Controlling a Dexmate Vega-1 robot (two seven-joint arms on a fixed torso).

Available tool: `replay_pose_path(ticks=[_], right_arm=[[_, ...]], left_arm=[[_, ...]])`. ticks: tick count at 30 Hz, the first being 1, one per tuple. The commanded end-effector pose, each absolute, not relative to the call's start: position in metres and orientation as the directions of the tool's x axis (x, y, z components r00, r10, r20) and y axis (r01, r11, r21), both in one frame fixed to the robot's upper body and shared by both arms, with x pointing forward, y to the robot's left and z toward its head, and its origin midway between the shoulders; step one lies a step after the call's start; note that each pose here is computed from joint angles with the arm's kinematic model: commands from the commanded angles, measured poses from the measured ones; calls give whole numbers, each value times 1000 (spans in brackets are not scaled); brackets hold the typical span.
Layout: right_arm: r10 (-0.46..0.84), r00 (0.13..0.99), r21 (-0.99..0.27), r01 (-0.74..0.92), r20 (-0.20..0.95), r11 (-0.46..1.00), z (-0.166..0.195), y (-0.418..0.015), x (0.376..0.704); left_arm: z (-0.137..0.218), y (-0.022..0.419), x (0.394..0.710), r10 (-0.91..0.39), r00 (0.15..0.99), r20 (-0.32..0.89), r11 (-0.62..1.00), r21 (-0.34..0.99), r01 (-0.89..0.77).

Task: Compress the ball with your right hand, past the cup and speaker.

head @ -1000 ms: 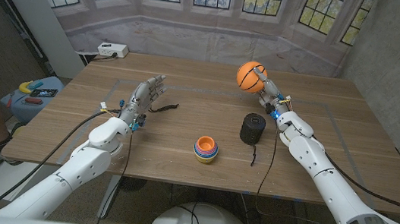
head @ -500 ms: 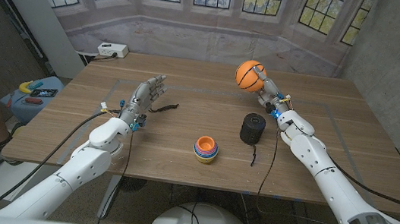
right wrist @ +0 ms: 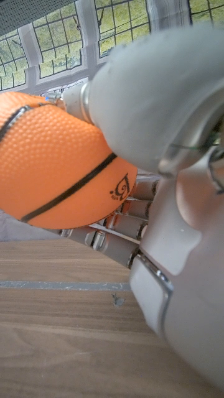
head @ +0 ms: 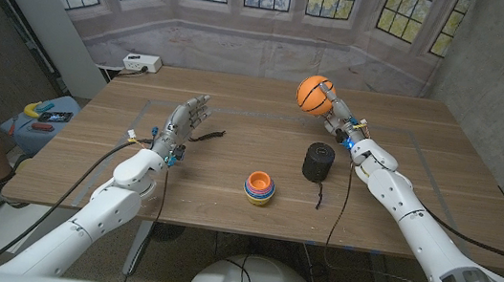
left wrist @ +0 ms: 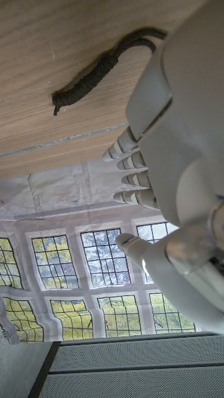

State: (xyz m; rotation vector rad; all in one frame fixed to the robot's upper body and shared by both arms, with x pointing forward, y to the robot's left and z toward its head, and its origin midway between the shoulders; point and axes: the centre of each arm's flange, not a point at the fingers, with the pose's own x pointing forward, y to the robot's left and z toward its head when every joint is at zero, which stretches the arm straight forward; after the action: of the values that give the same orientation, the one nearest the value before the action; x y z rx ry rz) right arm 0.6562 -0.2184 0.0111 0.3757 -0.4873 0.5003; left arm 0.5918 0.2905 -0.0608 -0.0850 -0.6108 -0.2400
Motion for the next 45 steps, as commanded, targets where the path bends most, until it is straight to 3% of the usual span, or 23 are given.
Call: replay_pose_path(ticks=[1, 45], right_arm=[[380, 747, 228, -568, 545, 790, 7, -216, 658], [424, 719, 242, -623, 550, 744, 9, -219, 655]], left_arm=[[-61, 290, 589, -197, 793, 576, 970, -5, 244], [-62, 280, 588, -205, 786, 583, 965, -12, 261]])
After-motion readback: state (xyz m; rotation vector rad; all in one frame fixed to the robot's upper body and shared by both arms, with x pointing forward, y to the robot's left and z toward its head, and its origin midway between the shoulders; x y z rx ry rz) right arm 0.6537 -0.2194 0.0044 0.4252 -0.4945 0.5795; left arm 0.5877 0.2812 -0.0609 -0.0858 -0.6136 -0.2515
